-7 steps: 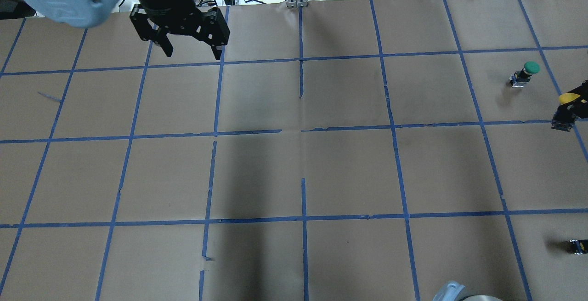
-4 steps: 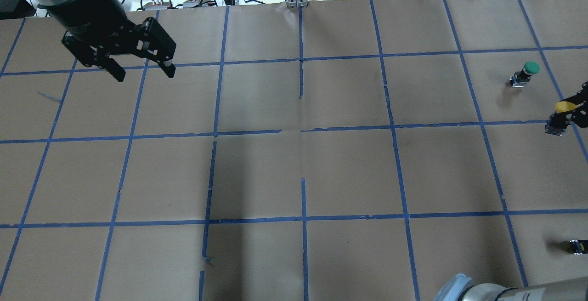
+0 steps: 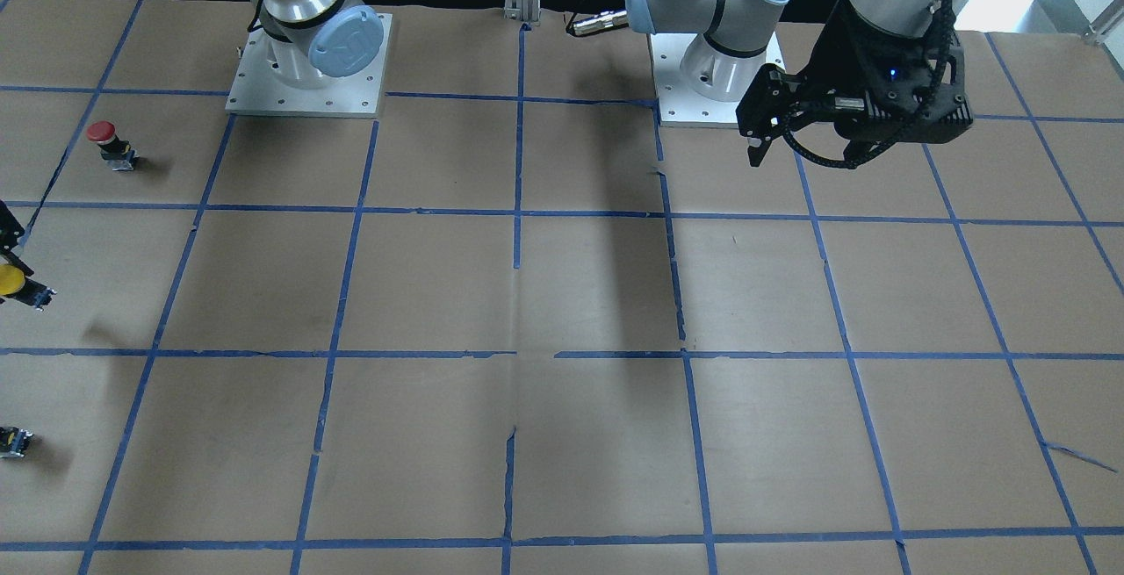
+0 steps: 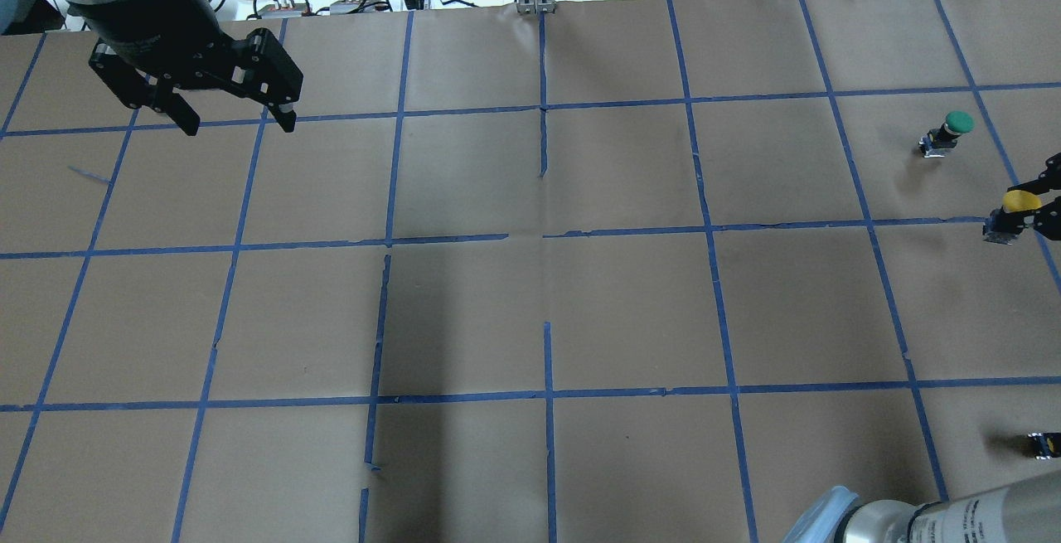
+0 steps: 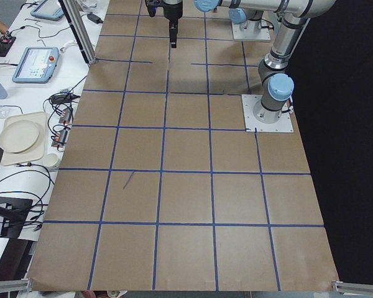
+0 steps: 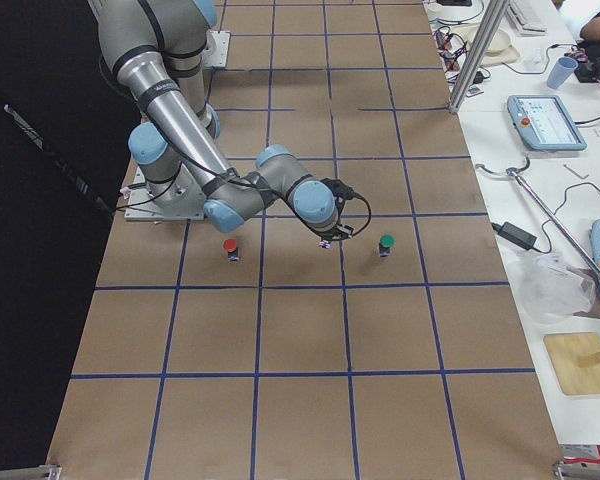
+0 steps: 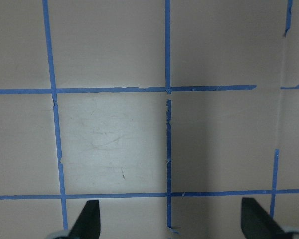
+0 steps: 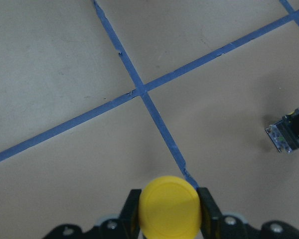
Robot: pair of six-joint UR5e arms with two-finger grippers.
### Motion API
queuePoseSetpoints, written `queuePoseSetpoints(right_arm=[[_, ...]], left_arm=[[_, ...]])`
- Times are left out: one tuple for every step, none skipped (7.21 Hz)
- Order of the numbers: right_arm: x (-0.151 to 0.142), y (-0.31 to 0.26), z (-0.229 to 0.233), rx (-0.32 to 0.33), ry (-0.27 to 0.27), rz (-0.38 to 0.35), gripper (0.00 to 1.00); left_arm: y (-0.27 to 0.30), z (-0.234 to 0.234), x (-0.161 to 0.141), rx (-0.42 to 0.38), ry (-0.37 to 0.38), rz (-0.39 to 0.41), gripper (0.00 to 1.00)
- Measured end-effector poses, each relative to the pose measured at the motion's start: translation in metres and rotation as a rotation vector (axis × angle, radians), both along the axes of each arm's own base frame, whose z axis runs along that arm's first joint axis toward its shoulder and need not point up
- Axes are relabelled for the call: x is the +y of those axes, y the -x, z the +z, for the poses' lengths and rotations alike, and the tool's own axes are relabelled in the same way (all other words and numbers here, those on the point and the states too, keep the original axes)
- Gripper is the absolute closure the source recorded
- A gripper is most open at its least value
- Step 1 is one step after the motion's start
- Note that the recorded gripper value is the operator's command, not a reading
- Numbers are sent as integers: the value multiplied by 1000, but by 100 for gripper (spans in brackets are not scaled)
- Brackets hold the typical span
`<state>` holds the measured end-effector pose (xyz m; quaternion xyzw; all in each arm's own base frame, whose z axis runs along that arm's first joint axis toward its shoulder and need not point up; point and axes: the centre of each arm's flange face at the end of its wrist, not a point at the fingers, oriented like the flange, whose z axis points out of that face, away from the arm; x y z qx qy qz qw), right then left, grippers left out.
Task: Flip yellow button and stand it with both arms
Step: 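Lower the yellow button upright onto the table and open the right gripper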
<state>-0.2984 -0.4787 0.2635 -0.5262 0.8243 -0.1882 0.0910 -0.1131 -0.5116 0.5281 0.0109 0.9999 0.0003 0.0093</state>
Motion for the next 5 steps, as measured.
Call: queuePoseSetpoints(right_arm=[[1,7,-15,-19,9,31,100],[1,10,-26,-42,14,45,100],[1,9,-30,-66,19,49,100],[1,8,-32,-83,22,55,99],[0,7,-34,-94,37,73,98]], left_arm=[[8,2,-9,-18,2,-18,1],[14,0,-13,-31,0,-32,1],[17,-2,-15,-38,-2,-39,1],[17,-1,-15,-41,1,-41,1],[17,-2,-15,-41,1,-40,1]])
